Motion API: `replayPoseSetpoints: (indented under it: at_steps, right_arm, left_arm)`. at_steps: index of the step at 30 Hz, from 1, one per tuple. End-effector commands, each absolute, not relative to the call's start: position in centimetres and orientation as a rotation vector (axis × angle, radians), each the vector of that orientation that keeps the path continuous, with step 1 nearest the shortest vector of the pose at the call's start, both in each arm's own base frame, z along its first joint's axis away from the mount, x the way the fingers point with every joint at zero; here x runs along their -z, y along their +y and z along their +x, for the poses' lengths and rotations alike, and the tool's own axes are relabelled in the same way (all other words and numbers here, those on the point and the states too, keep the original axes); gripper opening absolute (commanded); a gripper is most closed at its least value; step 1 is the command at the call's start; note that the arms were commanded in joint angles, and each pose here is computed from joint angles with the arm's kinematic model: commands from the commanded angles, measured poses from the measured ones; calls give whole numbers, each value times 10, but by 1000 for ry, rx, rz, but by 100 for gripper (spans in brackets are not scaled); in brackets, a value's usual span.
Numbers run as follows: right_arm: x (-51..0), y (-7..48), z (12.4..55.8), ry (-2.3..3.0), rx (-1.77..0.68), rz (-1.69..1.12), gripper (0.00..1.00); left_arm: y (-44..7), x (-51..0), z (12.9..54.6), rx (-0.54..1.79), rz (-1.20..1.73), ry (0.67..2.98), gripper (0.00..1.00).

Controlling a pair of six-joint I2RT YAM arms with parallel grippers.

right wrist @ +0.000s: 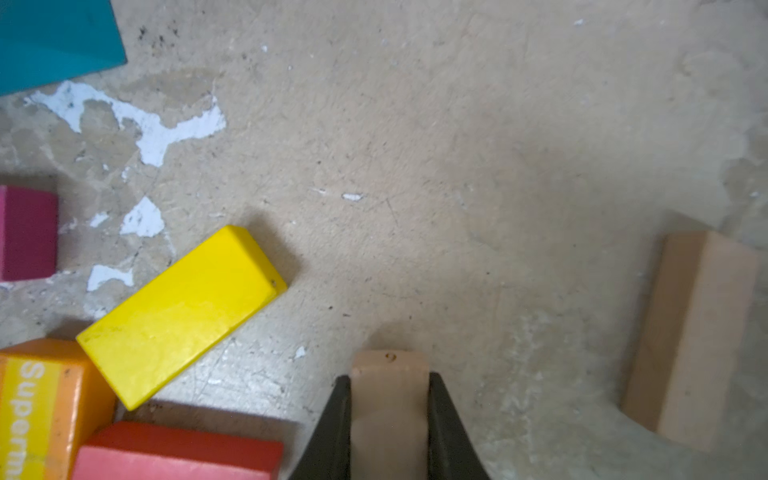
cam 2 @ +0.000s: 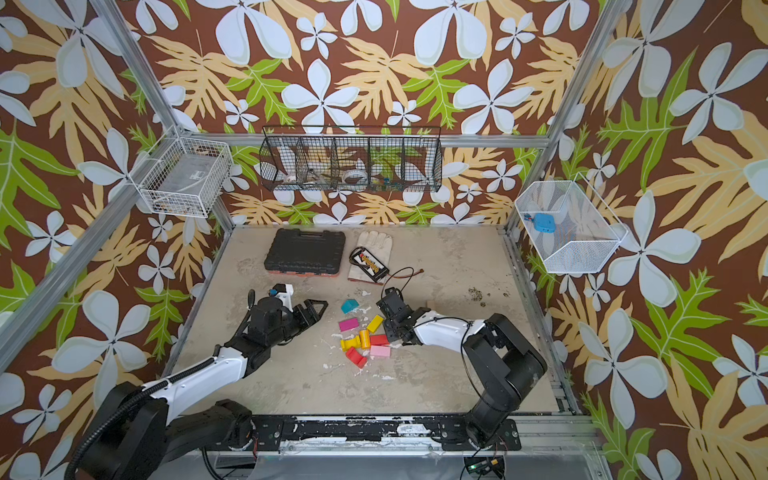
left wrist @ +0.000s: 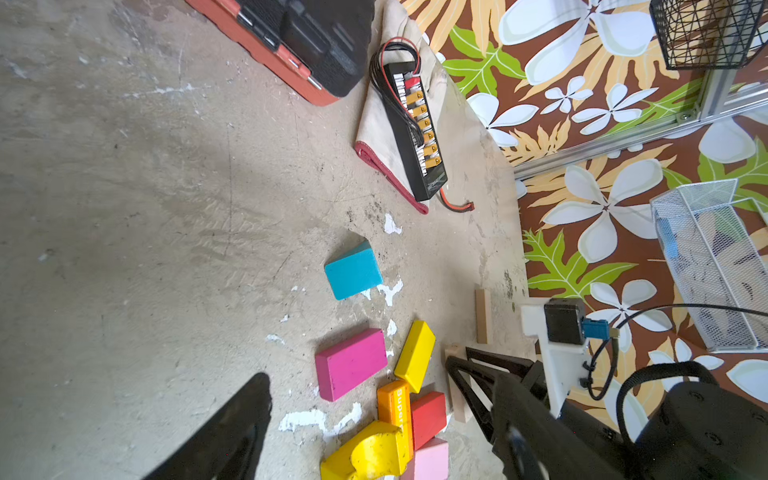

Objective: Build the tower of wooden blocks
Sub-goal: 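Carry the second plank with the right gripper beside the first plank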

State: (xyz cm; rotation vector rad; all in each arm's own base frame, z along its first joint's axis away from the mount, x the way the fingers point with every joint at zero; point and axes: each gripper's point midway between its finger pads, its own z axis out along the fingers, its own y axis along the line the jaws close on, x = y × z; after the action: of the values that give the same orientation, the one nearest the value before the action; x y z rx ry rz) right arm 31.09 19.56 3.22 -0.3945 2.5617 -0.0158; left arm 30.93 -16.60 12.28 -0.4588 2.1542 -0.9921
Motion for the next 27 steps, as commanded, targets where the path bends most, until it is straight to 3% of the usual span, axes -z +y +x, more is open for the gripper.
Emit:
replayPoseSetpoints:
  at_steps: [1, 12, 27]
  right_arm:
    - [-40, 187, 318, 2529, 84, -387, 17]
    - [-55, 174, 360, 2574, -54, -170, 12]
    - [-40, 152, 373, 2565, 87, -135, 15]
  left_arm:
    - [-166, -129, 311, 997, -450, 2123, 85]
    - [-163, -127, 312, 972, -450, 2123, 85]
    - [-165, -125, 312, 984, -451, 2134, 85]
